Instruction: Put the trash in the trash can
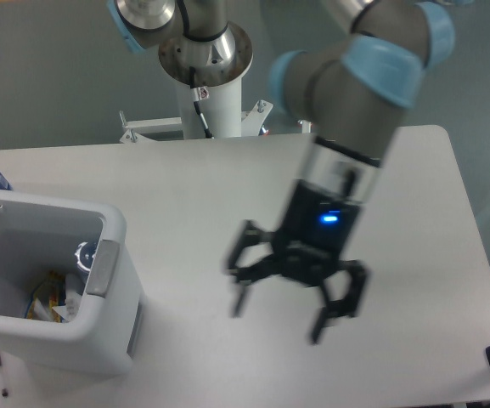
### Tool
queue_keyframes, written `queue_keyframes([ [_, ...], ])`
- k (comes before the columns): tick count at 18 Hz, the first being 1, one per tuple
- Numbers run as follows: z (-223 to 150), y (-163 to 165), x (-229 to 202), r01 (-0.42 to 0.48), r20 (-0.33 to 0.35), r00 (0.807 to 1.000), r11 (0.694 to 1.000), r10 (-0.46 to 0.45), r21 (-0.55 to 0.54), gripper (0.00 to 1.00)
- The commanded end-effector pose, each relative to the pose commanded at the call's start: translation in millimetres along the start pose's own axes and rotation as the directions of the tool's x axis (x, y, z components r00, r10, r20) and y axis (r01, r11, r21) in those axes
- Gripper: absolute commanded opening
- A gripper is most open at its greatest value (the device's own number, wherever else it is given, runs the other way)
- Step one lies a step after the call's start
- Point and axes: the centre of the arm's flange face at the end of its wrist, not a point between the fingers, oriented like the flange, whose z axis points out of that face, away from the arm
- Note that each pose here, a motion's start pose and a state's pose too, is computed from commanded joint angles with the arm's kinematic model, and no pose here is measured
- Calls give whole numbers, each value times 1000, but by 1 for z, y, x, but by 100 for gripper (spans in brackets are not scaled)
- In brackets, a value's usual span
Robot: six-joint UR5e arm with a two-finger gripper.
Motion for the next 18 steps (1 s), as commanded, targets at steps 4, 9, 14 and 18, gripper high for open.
queue_keyframes([
  [4,-20,43,-30,-159,203,955,949,218,-271,100],
  [9,-1,62,-26,-267,155,907,820,392,-507,100],
  [14,11,73,-22,-404,23,844,665,535,-628,100],
  [18,21,78,-22,-400,7,844,638,536,-658,100],
])
